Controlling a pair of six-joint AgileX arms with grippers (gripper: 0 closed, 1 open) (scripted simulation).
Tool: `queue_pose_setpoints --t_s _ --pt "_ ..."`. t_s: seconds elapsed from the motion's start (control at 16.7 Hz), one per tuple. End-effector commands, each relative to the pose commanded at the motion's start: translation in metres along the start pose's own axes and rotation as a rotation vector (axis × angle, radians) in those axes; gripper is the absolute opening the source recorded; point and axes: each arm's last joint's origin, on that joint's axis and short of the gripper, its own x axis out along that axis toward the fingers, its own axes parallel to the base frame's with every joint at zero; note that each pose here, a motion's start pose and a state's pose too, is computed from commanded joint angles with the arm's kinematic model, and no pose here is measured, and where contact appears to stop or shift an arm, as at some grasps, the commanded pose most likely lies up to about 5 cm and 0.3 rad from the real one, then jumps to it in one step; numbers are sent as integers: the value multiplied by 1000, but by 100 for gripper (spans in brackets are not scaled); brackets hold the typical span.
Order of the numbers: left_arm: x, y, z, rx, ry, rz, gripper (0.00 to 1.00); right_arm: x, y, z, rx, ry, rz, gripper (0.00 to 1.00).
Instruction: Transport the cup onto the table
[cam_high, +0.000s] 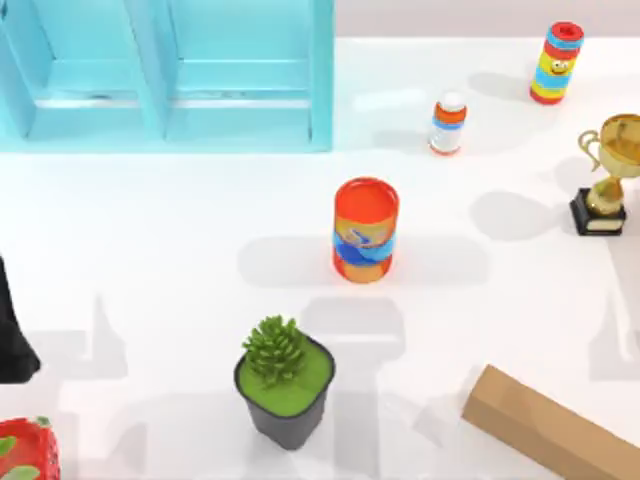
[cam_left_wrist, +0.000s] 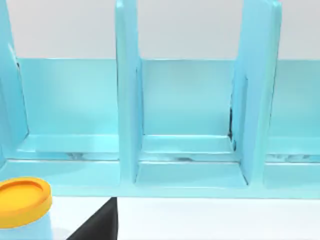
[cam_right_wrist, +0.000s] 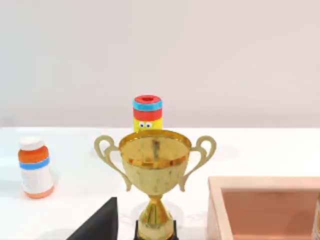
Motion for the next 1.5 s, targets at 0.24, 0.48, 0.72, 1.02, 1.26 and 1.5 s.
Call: queue_pose_setpoints --t_s 0.24,0.48,0.72,1.02,1.26,1.5 --pt "0 0 0 0 0 0 100 0 -2 5 -17 32 -20 100" --pt "0 0 0 0 0 0 100 4 -11 35 -89 221 -93 100" --pt "0 0 0 0 0 0 100 29 -28 80 -144 546 -148 100" --pt "0 0 0 0 0 0 100 98 -69 112 -133 1027 -139 100" --pt "0 0 0 0 0 0 100 149 -116 111 -81 1328 -87 100" --pt "0 0 0 0 0 0 100 173 -155 102 -18 1515 -30 100"
